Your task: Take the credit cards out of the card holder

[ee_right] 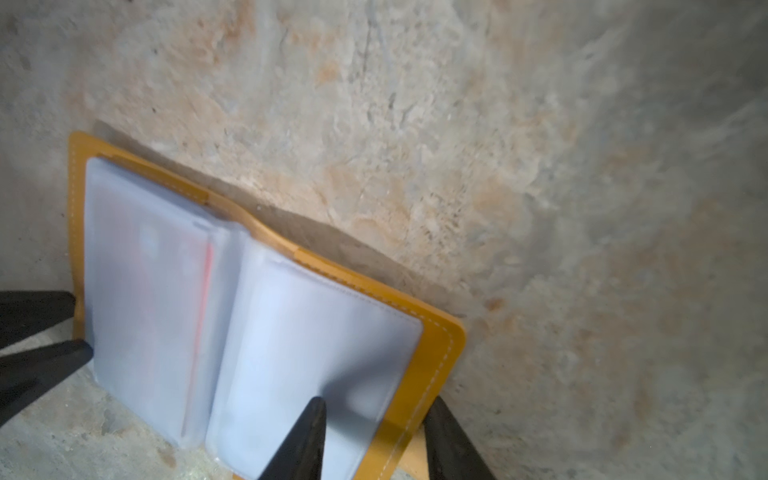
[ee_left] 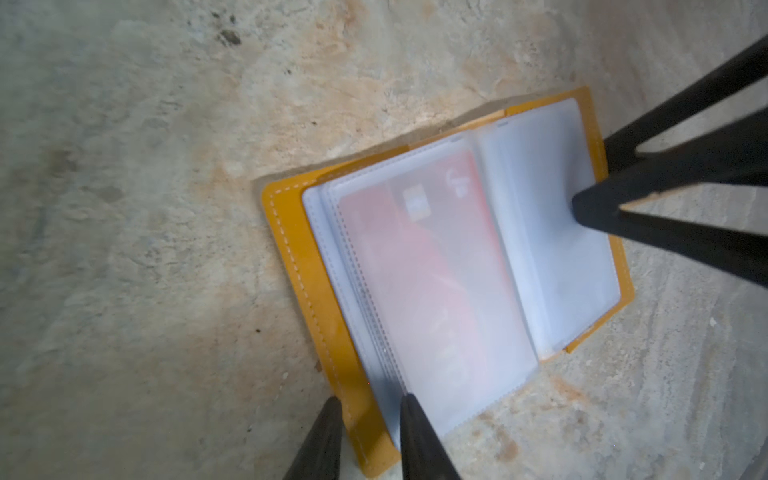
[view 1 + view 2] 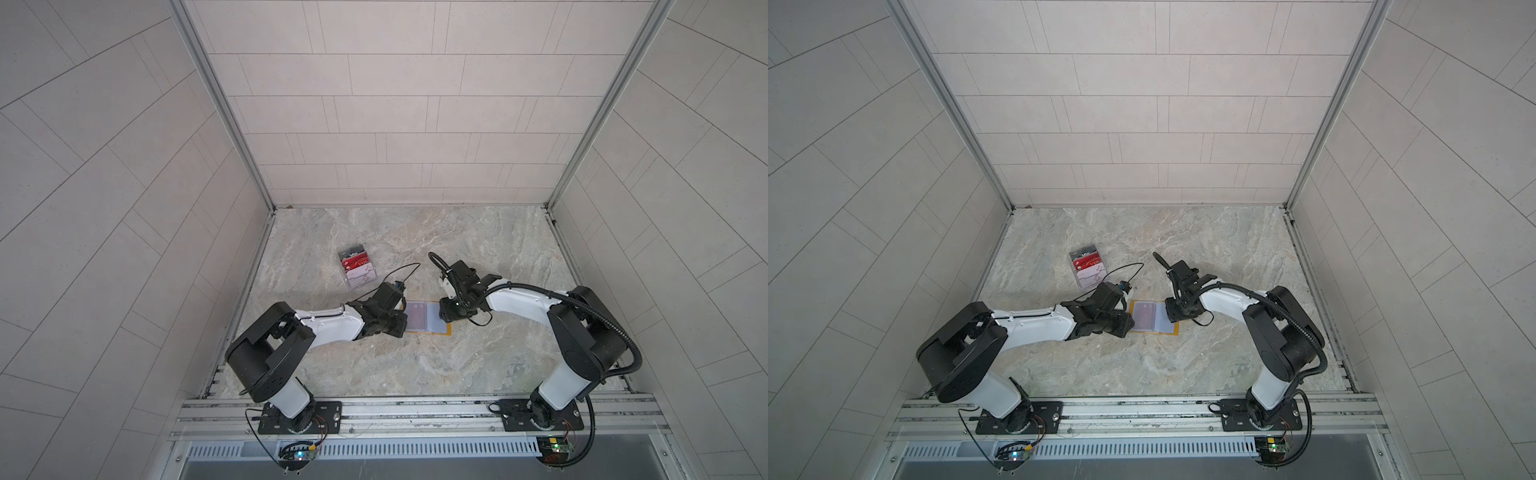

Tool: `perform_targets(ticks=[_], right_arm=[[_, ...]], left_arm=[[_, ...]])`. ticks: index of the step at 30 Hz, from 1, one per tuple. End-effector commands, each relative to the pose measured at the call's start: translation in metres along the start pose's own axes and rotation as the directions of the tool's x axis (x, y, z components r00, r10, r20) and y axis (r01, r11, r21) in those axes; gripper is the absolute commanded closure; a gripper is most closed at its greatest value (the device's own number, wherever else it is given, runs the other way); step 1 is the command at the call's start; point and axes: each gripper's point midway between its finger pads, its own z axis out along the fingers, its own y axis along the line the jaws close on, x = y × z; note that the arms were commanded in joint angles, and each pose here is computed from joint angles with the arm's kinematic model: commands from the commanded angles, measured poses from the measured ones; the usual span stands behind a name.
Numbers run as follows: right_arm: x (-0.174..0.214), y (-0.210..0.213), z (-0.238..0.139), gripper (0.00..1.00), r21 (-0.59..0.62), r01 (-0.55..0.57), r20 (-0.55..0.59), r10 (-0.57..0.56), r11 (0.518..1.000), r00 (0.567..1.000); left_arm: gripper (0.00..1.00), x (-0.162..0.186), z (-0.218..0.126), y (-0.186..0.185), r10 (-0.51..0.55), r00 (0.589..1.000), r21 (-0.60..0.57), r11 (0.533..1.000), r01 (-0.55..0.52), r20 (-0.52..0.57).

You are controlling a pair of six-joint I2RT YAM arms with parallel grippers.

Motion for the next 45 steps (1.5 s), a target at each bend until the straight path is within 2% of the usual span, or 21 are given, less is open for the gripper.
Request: perform_targets(ticks=[1, 6, 11, 15, 19, 23, 29, 45], right_arm=[[-0.004, 0.01, 0.007, 0.6, -0.043, 0.031, -0.012, -0.031, 0.999, 0.999], [-0.022, 0.011, -0.006, 0.59, -0.022, 0.074, 0.063, -0.073, 0.997, 0.995], [-0.03, 0.004, -0.025, 0.56, 0.06, 0.107, 0.105, -0.113, 0.992, 0.988], [-0.025, 0.009, -0.04, 0.47, 0.085, 0.157, 0.123, -0.167, 0.984, 0.978], [-0.018, 0.018, -0.05, 0.43, 0.082, 0.188, 0.147, -0.199, 0.979, 0.969], [-0.015, 0.028, -0.056, 0.41, 0.059, 0.203, 0.2, -0.21, 0.977, 0.957], [-0.009, 0.043, -0.053, 0.36, 0.014, 0.225, 0.237, -0.222, 0.974, 0.946], [-0.009, 0.077, -0.02, 0.3, 0.032, 0.311, 0.202, -0.311, 0.95, 0.929]], left_arm=[[0.72, 0.015, 0.004, -0.016, 0.008, 1.0, 0.07, 0.998, -0.006, -0.026], [0.72, 0.01, -0.006, -0.03, -0.019, 1.0, 0.149, 0.989, 0.017, 0.011], [0.69, -0.003, -0.018, -0.015, 0.001, 0.998, 0.036, 0.999, -0.003, 0.058], [0.68, -0.016, -0.022, -0.01, 0.012, 0.997, 0.015, 1.0, -0.013, 0.076], [0.79, -0.031, -0.018, -0.001, -0.033, 0.995, 0.05, 0.998, 0.029, 0.094], [0.86, -0.042, -0.011, 0.006, -0.063, 0.993, 0.091, 0.994, 0.054, 0.099], [0.97, -0.049, 0.004, 0.009, -0.103, 0.991, 0.158, 0.983, 0.089, 0.083], [0.99, -0.022, 0.016, 0.021, -0.129, 0.991, 0.137, 0.983, 0.122, 0.042]])
